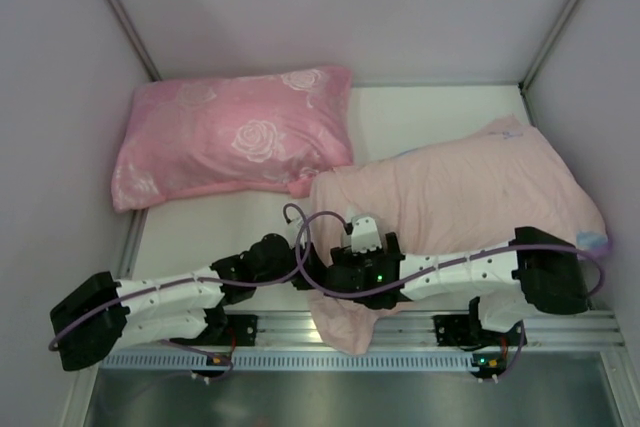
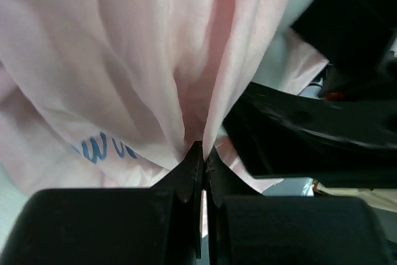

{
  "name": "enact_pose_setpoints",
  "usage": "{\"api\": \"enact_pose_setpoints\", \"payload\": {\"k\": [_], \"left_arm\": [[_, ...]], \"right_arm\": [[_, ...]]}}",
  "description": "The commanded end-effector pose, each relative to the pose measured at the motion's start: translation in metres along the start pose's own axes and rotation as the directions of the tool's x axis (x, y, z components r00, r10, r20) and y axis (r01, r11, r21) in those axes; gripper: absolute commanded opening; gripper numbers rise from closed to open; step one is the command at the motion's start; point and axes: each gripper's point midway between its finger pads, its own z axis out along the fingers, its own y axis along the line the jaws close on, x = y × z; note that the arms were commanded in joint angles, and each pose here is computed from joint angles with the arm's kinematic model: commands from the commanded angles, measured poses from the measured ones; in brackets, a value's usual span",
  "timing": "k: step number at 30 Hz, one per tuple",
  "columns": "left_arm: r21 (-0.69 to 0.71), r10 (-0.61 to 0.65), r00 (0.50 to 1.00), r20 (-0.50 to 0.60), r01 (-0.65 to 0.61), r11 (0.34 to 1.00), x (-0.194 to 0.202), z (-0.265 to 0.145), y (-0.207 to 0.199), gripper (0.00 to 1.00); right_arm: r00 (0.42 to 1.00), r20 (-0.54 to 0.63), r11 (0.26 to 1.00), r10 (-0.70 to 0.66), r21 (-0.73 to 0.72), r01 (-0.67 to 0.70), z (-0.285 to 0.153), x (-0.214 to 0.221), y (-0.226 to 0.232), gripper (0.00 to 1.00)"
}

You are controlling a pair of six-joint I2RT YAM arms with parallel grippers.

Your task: Remove the pillowcase from the pillow

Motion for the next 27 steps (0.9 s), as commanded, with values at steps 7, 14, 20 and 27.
{"api": "enact_pose_setpoints", "payload": {"k": [7,14,20,27], "left_arm": [[-0.018,-0.021,1.000,0.021,0.022,1.000,0.000,-0.005,0.007,0.00],[-0.075,-0.025,0.999,0.031,0.027,0.997,0.000,-0.006,0.020,0.00],[-0.229,-0.027,1.000,-0.006,0.025,0.973,0.006,0.001,0.048,0.00],[-0.471,-0.022,1.000,0.022,0.029,0.882,-0.009,0.015,0.085,0.00]], "right_arm": [[0.988,-0.155,0.999,-0.014,-0.045,0.007,0.070,0.063,0.016,0.56],[0.992,-0.028,0.990,0.123,-0.067,-0.125,0.049,0.014,0.004,0.00],[0.892,0.194,0.869,0.409,-0.382,-0.315,-0.046,-0.110,-0.027,0.00],[0.787,0.162,0.692,0.595,-0.602,-0.399,-0.107,-0.153,-0.060,0.00]]}}
